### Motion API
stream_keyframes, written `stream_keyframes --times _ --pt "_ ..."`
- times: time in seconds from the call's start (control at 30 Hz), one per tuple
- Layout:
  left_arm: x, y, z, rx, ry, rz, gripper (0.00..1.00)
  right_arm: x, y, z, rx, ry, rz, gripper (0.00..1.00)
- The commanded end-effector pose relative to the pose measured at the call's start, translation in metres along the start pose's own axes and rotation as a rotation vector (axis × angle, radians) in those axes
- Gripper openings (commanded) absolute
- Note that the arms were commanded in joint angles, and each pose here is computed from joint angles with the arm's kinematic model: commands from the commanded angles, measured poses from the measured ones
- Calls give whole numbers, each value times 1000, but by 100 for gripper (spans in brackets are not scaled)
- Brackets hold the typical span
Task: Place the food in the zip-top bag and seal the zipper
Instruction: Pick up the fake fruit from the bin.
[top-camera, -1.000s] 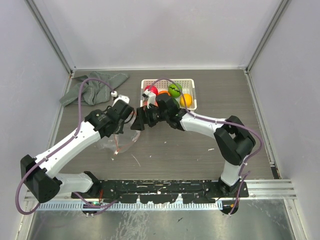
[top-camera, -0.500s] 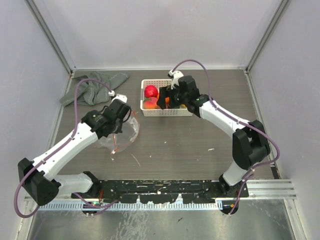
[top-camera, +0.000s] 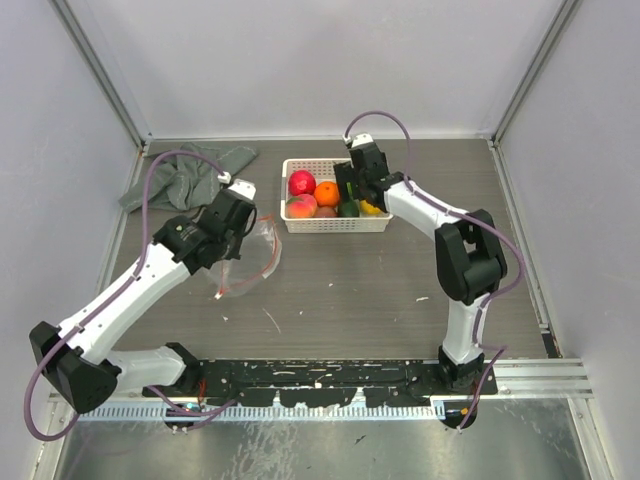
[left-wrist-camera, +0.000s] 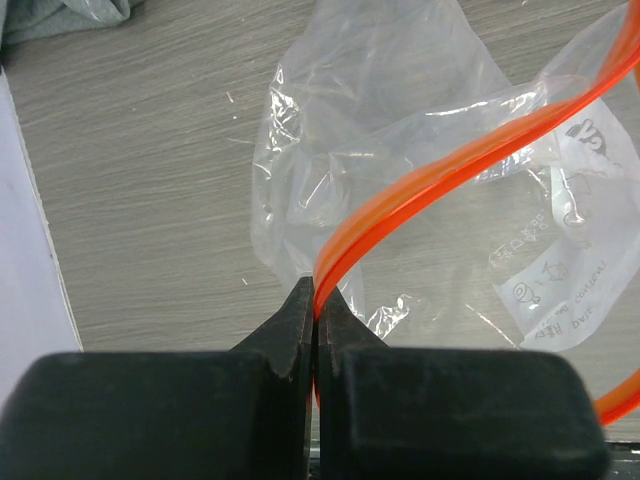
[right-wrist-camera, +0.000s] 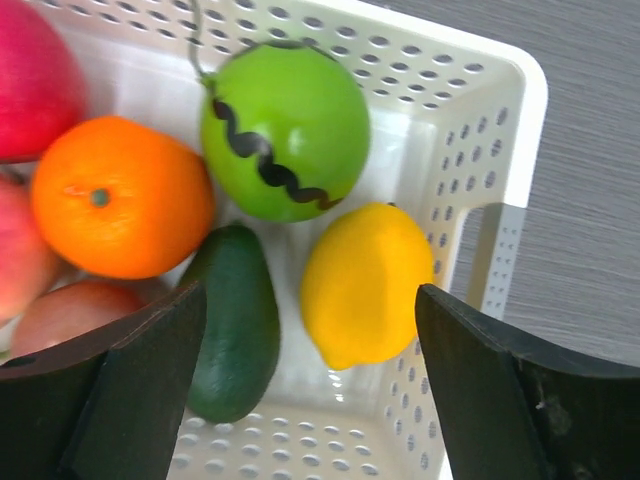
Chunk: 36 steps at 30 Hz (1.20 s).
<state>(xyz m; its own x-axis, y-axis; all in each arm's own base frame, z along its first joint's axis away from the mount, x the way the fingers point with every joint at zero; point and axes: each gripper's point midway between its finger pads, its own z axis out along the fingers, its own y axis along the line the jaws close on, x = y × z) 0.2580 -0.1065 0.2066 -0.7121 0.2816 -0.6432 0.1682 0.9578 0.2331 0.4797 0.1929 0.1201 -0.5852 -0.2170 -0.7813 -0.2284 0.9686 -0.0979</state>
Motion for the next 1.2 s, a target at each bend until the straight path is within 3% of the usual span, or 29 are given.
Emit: stream_keyframes --times 0.0,0.2,0.43,0.67,0.87,1.17 --pt "-15 8 -3 -18 -84 -20 0 -14 -25 4 148 -16 -14 86" --pt "-6 10 7 -3 -67 -27 0 10 -34 20 188 44 -30 73" --pt "-3 18 8 -6 -73 -66 0 37 -38 36 177 107 -18 69" --pt "-1 14 9 18 -76 -59 0 54 -37 46 139 146 15 70" --pt "1 10 10 39 -70 -52 0 60 -37 50 125 158 22 78" --pt "2 6 11 56 -65 -47 0 59 -41 57 121 137 27 76"
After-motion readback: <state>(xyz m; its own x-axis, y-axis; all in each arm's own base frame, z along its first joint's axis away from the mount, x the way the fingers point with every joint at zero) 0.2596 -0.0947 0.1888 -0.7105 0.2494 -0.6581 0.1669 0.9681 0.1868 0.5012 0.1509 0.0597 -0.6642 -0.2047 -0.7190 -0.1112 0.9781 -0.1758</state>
